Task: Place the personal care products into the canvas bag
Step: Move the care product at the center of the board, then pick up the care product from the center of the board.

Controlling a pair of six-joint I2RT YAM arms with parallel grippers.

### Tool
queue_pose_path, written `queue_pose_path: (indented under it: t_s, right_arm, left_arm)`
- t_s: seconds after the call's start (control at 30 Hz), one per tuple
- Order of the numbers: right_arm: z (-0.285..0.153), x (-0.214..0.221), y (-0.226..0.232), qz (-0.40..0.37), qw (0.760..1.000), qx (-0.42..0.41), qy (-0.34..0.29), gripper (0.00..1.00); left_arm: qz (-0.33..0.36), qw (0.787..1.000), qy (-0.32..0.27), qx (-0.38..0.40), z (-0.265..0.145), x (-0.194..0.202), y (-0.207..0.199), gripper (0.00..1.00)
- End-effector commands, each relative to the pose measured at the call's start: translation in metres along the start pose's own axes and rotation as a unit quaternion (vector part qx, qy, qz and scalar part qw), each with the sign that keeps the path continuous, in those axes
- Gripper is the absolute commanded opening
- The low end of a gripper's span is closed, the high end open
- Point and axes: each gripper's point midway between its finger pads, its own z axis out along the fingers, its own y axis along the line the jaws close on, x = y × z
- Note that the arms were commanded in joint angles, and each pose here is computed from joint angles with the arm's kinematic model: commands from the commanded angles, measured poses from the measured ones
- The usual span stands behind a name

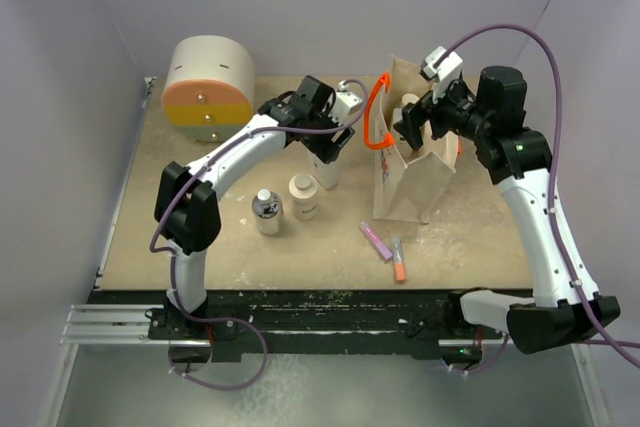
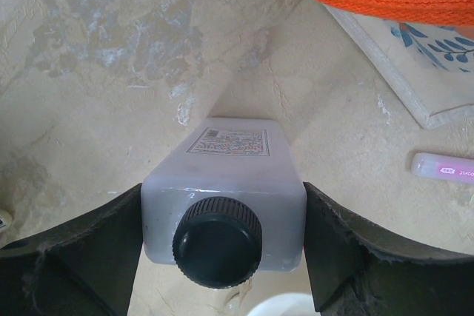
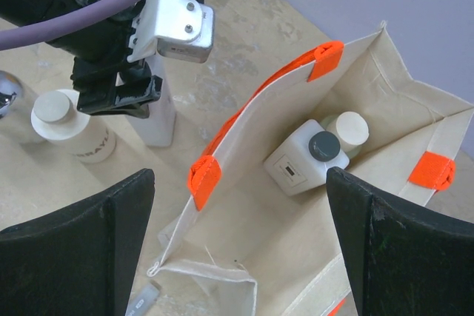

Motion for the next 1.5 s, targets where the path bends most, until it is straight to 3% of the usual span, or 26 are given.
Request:
queue_pose_path:
  t_s: [0.0, 0.13, 0.37, 0.6, 0.9, 1.07, 1.47]
  right_arm:
    - [0.001, -0.008, -0.005, -0.002, 1.000, 0.014, -0.016, 0.99]
    - [0.003, -0.010, -0.004, -0.006, 1.000, 0.007, -0.018, 0.99]
    - [0.003, -0.018, -0.003, -0.014, 0.999, 0.001, -0.029, 0.99]
    - [0.011, -0.038, 0.007, -0.027, 0.998, -0.008, -0.047, 0.99]
    - [0.056, -0.057, 0.028, -0.056, 0.997, -0.007, -0.056, 0.99]
    - [0.088, -0.057, 0.040, -0.069, 0.996, -0.002, -0.049, 0.99]
    - [0.164, 0.003, 0.058, -0.075, 0.996, 0.009, 0.054, 1.00]
  left_arm:
    - [-0.006, 0.997, -0.080, -0.005, -0.021, -0.048, 0.003, 0.70]
    - [-0.003, 0.996, -0.093, 0.005, -0.033, -0.055, 0.000, 0.99]
    - [0.010, 0.992, -0.125, 0.019, -0.065, -0.068, -0.007, 0.99]
    - [0.031, 0.984, -0.172, -0.020, -0.116, -0.067, 0.009, 0.99]
    - [-0.056, 0.965, -0.216, -0.139, -0.204, -0.027, 0.103, 0.99]
    - [-0.075, 0.949, -0.230, -0.200, -0.241, -0.006, 0.127, 0.99]
    - [-0.079, 0.944, -0.241, -0.212, -0.261, 0.017, 0.124, 0.99]
